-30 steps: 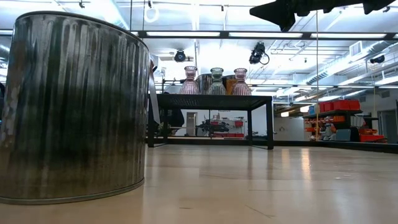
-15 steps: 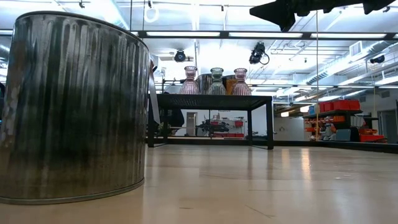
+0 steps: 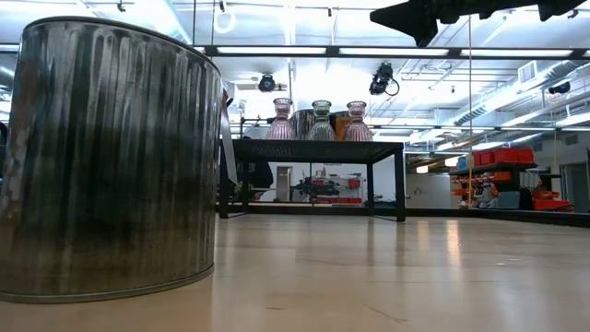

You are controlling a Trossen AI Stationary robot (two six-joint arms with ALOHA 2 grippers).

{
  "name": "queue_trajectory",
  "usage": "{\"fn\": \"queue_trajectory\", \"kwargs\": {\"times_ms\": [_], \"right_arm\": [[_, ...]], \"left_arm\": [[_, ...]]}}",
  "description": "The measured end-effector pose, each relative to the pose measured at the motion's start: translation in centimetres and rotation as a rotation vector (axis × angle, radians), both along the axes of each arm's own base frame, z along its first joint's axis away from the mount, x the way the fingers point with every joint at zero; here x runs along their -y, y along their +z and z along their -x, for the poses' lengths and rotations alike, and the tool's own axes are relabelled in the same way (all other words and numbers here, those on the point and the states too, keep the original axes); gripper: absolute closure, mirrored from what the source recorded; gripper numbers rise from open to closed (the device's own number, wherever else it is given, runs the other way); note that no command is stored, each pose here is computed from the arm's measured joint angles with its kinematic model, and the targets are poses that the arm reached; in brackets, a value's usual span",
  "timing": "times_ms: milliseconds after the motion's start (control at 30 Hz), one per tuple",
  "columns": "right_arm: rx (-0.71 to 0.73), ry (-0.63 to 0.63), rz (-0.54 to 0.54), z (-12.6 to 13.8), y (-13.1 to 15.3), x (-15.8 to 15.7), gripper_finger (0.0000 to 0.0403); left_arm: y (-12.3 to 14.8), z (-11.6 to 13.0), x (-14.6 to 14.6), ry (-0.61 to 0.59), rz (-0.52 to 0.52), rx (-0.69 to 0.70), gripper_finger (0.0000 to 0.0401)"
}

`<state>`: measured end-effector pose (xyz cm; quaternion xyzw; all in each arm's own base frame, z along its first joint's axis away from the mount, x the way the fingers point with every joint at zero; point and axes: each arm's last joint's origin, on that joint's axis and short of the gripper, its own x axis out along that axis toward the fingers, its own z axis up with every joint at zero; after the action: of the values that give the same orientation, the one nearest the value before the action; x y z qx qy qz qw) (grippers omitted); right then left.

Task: Pick & Place candle stick holders
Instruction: Put the silver scented candle on the shelf aligned with the other scented candles

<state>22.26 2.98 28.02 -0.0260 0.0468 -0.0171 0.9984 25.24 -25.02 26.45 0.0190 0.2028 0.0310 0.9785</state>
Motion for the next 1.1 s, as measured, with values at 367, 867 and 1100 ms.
{"fn": "queue_trajectory", "kwargs": {"times_ms": [367, 867, 1100], "right_arm": [[0.002, 0.0, 0.0, 0.0, 0.0, 0.0, 0.0124], [0.002, 0.0, -0.001, 0.0, 0.0, 0.0, 0.0124], [0.002, 0.0, 0.0, 0.0, 0.0, 0.0, 0.0124]], "left_arm": [[-3.1, 0.1, 2.0, 0.177, -0.107, 0.084, 0.0132], [-5.0, 0.0, 2.3, 0.307, 0.018, 0.131, 0.0013], [-7.9, -0.5, 2.9, 0.36, 0.007, 0.14, 0.0004]]}}
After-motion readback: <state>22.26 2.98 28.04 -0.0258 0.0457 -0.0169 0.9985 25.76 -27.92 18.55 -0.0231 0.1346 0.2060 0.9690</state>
